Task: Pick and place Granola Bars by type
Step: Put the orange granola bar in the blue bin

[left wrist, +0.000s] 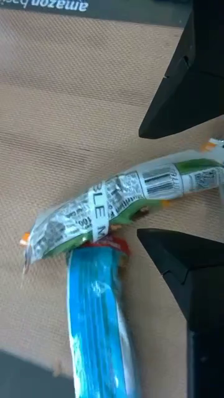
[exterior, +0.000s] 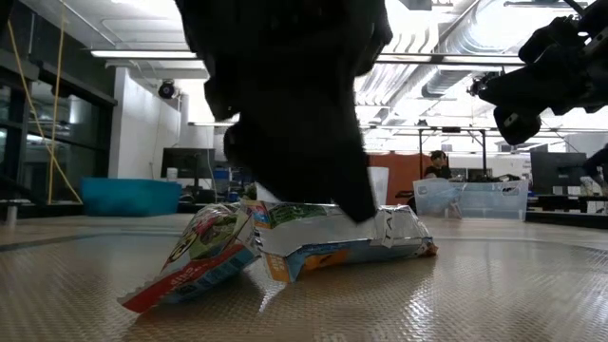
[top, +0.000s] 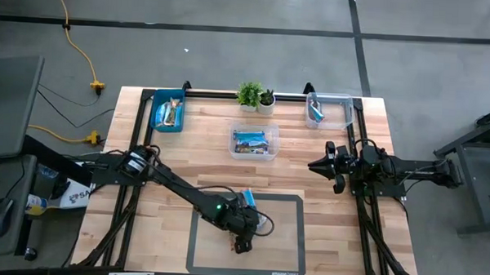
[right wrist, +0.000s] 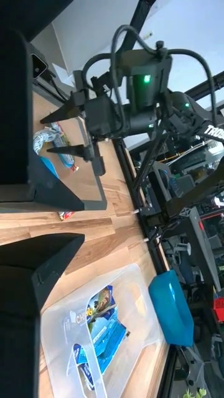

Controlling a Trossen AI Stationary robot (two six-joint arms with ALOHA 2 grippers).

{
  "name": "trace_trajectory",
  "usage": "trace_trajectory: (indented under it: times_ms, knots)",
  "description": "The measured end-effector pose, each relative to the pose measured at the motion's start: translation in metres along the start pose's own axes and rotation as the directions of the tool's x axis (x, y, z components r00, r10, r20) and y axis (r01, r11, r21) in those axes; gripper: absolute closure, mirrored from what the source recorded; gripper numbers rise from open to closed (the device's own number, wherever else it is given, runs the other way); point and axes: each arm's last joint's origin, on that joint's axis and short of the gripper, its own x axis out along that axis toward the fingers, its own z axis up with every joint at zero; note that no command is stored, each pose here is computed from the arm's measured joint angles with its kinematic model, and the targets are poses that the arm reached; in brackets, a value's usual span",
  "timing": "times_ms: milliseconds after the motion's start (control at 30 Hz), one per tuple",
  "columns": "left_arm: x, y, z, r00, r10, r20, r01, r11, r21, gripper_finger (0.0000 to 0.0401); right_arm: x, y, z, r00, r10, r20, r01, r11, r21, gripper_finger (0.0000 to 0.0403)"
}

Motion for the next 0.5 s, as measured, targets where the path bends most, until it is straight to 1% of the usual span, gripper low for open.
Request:
trace_trajectory:
  times_ms: [133,333,400,500]
  knots:
    - [0.0075,0.0019,-0.0041,1.000,0.017,-0.024,-0.017,1.000,-0.003,0.0156,0.0000,-0.0001,-0.0002,1.000,-0.001,-0.001,0.001,1.000,0.000,0.0350]
    - [0.0075,0.0024,-0.0040,0.999,0.025,-0.020,-0.025,1.000,0.004,0.0159,0.0003,-0.0002,-0.0004,1.000,-0.002,-0.005,0.002,1.000,0.001,0.0354]
    - [0.0074,0.0023,-0.0038,1.000,0.024,-0.019,-0.024,1.000,0.013,0.0168,0.0003,-0.0002,-0.0004,1.000,-0.002,-0.005,0.002,1.000,0.001,0.0356]
    - [0.0073,0.0024,-0.0041,0.999,0.023,-0.023,-0.022,0.999,0.023,0.0192,0.0004,-0.0002,-0.0004,1.000,-0.002,-0.005,0.002,1.000,0.001,0.0356]
